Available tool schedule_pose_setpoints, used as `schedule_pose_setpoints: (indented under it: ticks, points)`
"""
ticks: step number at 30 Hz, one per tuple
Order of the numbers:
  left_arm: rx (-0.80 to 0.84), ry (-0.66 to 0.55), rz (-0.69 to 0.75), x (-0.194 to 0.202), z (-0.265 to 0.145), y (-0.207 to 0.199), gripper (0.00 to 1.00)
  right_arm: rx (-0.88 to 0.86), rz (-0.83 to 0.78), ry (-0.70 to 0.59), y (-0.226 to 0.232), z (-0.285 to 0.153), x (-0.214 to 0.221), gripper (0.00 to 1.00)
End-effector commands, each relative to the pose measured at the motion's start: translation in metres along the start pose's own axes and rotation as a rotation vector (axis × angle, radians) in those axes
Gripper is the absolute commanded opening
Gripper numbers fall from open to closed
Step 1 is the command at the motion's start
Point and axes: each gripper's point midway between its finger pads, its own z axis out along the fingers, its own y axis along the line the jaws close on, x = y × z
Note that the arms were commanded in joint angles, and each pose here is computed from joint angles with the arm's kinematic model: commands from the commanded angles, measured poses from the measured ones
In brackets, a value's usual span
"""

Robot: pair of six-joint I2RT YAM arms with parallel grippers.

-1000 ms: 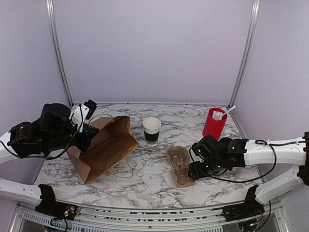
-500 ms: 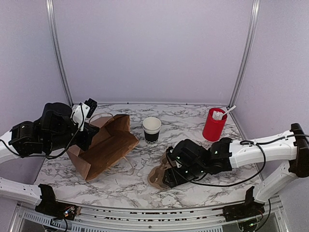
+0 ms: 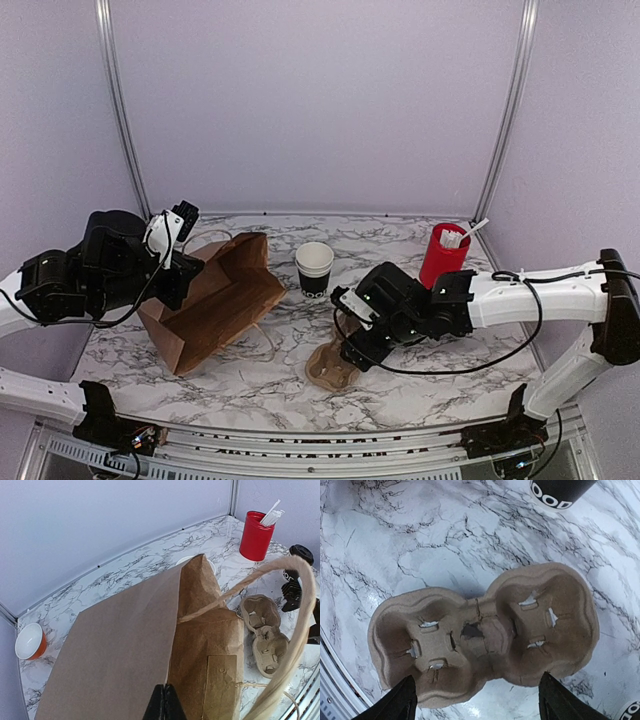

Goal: Pack the takeout coffee

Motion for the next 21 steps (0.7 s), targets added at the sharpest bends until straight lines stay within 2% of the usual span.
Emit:
schedule_pose_setpoints:
  ticks: [1,10,21]
  points:
    - [-0.004,-0.062,-0.037,-0.022,-0.007,0.002,0.00,-0.076,-0.122,-0.052,0.005,0.013,-0.033,0.81]
    - [-0.021,-0.060,-0.045,-0.023,-0.007,0.005,0.00,-0.082,-0.180,0.074,0.006,0.055,-0.024,0.80]
    - [-0.043,-0.059,-0.033,-0.027,-0.006,0.008,0.00,-0.061,-0.175,0.155,0.002,0.075,-0.005,0.69]
